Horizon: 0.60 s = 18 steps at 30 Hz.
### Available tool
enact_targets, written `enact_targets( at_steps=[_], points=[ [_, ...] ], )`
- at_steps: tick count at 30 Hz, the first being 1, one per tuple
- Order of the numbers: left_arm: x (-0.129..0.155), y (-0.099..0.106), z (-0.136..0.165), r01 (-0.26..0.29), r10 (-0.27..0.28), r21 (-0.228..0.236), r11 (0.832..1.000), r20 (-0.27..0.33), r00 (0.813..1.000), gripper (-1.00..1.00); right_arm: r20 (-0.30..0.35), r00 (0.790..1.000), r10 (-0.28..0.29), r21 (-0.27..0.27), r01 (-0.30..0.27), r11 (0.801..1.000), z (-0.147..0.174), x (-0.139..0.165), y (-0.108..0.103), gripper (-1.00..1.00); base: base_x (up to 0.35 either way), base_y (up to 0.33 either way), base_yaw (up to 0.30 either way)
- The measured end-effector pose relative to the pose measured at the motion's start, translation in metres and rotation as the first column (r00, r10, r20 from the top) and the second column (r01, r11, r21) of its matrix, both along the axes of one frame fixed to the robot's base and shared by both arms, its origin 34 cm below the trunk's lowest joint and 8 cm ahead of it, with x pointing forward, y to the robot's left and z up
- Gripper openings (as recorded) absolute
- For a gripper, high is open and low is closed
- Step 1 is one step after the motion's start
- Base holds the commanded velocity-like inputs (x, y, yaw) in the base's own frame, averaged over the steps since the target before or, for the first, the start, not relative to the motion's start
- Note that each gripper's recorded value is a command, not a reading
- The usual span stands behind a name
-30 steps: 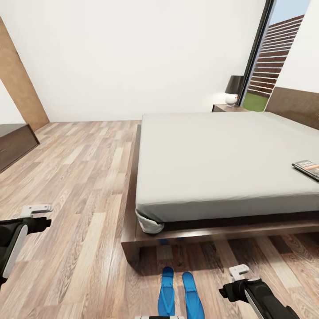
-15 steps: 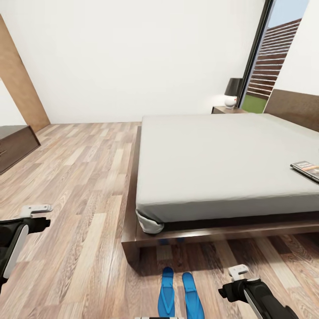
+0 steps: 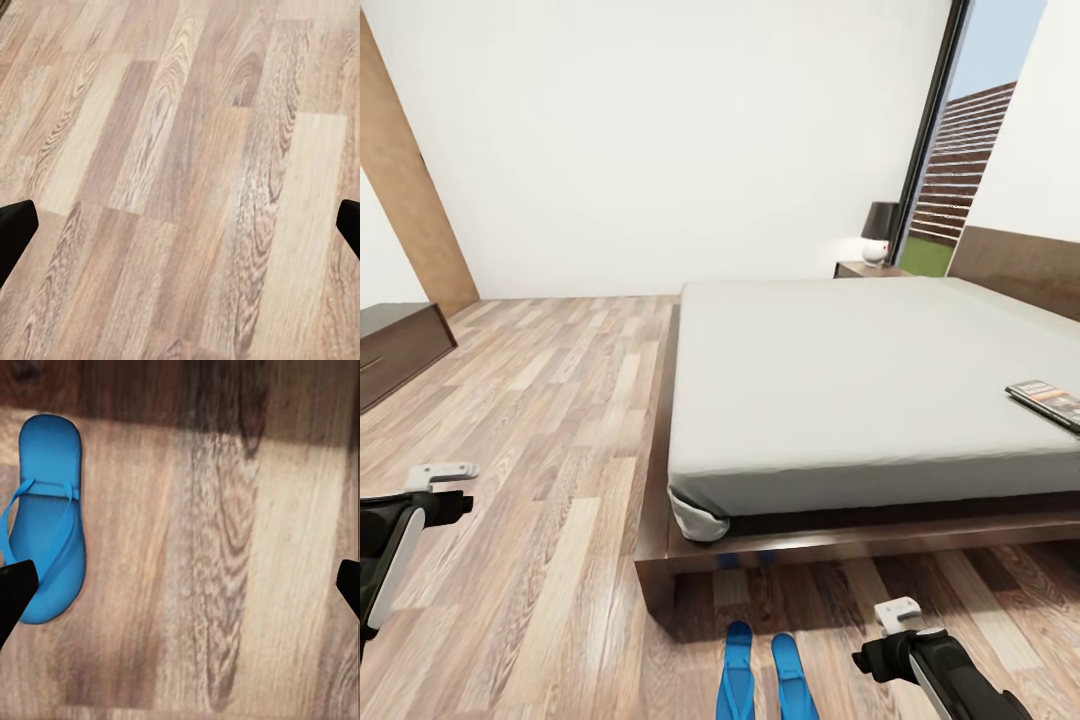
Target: In the bedroom, move the book from the bed onto either nightstand, and place the two sandals side by side next to the bed.
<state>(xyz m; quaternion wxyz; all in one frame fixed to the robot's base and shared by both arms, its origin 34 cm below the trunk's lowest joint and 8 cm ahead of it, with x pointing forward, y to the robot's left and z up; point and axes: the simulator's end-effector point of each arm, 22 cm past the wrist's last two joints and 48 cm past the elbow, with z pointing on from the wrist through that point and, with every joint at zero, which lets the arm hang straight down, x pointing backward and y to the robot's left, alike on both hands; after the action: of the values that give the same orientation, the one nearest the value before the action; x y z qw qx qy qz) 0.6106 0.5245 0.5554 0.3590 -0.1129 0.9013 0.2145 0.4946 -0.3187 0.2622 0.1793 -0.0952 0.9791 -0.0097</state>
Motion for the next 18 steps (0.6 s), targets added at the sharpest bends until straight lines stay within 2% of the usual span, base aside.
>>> enact_targets(
  at_steps=[6,11,18],
  points=[
    [-0.002,0.000,0.013,-0.001,0.001,0.001,1.000,0.023,1.000,1.00,0.001,1.000,-0.005,-0.005,0.005,1.000,0.004,-0.002,-0.004,1.00,0.000,0.000,0.000],
    [-0.004,0.001,0.022,-0.003,0.003,-0.001,1.000,0.037,0.999,1.00,-0.042,0.999,-0.023,-0.016,0.022,1.000,-0.006,-0.021,-0.014,1.00,0.000,0.000,0.000],
    [-0.001,0.001,0.028,-0.004,0.004,-0.006,1.000,0.013,1.000,1.00,-0.088,0.996,-0.034,-0.023,0.032,0.999,-0.002,-0.034,-0.020,1.00,0.000,0.000,0.000]
  ],
)
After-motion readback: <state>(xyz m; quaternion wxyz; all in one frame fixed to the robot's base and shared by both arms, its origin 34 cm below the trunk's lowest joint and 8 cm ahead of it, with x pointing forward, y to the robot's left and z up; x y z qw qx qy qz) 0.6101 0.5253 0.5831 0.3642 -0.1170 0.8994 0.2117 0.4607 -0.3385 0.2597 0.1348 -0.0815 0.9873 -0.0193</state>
